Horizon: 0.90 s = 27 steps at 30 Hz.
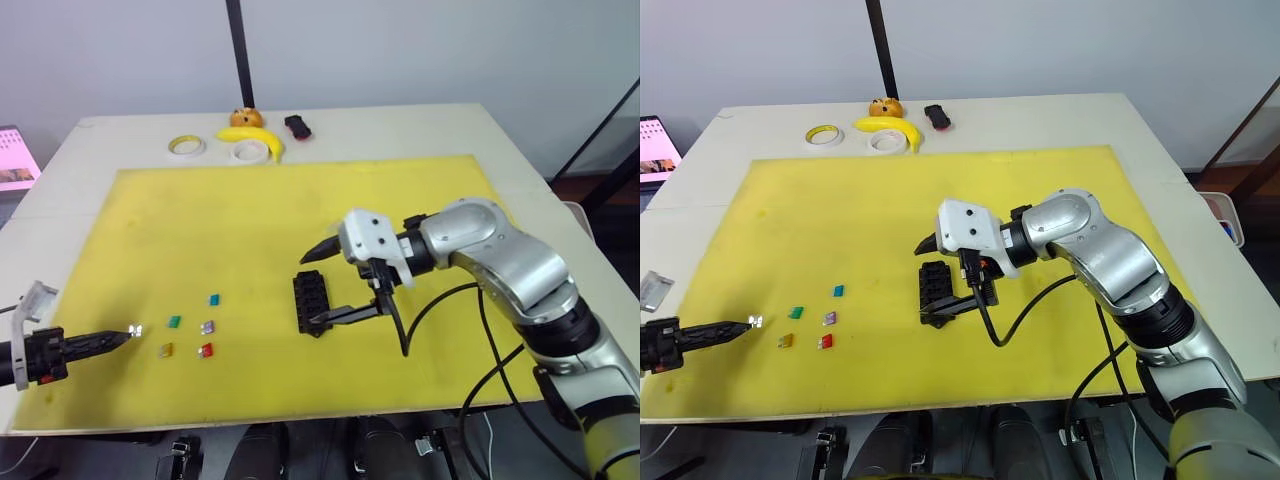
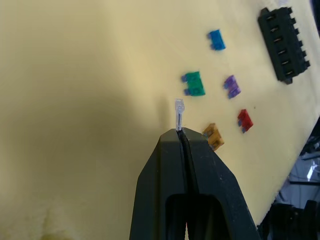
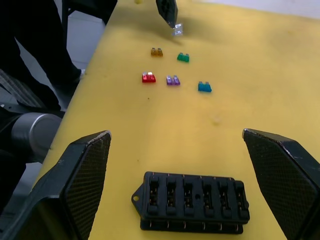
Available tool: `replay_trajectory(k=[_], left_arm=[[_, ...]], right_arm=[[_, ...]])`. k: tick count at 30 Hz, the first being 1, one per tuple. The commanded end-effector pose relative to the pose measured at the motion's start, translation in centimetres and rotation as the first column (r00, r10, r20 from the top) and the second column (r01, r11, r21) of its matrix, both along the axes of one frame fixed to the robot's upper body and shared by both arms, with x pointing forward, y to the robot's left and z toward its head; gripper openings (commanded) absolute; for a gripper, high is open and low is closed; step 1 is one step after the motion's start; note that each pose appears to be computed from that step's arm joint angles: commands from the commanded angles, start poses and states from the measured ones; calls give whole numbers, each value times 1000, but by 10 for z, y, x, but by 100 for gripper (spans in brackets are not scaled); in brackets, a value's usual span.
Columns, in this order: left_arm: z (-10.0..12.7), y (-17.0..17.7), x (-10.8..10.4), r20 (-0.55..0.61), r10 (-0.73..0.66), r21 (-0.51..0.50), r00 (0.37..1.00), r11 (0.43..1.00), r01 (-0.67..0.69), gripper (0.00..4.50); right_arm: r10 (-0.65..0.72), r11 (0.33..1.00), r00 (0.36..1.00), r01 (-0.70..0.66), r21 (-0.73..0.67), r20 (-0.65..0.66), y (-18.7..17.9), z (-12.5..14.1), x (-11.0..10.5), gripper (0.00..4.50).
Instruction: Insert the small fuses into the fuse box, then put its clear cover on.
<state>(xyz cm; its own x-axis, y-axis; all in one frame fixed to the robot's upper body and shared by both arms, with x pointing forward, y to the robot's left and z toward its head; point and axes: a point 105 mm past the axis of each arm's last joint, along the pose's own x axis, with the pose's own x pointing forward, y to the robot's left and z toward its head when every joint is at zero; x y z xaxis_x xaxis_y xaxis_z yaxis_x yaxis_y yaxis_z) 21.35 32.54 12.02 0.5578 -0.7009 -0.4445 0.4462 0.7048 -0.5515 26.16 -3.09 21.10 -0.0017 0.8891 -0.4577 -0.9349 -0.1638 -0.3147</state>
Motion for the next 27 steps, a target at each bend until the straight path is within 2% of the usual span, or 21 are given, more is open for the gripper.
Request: replay_trajectory(k=[1,3,7,11,14,17,22,27], left_arm=[[26,-11,2,92,-46,4,995,999,45,0],[40,-21,4,138,-78,5,987,997,78,0],[70,-48,9,244,-182,13,953,983,184,0],[95,-97,16,361,-356,32,862,928,370,0],[103,-116,22,404,-405,41,820,904,426,0],[116,-148,34,486,-479,61,731,853,518,0],[125,-176,36,530,-553,75,643,786,614,0],[124,-186,33,532,-582,73,616,756,651,0]], right_arm=[[16,1000,1000,-16,23,25,1,6,-1,450],[11,999,1000,-11,32,3,1,3,-1,450],[-14,990,988,35,134,-153,6,14,0,450],[-15,987,957,60,148,-289,3,19,-5,450],[-4,981,922,80,179,-387,3,29,-8,450],[-14,968,872,135,214,-489,4,43,-5,450],[-37,962,833,179,204,-553,6,48,-4,450],[-47,960,824,195,203,-565,11,49,-5,450]])
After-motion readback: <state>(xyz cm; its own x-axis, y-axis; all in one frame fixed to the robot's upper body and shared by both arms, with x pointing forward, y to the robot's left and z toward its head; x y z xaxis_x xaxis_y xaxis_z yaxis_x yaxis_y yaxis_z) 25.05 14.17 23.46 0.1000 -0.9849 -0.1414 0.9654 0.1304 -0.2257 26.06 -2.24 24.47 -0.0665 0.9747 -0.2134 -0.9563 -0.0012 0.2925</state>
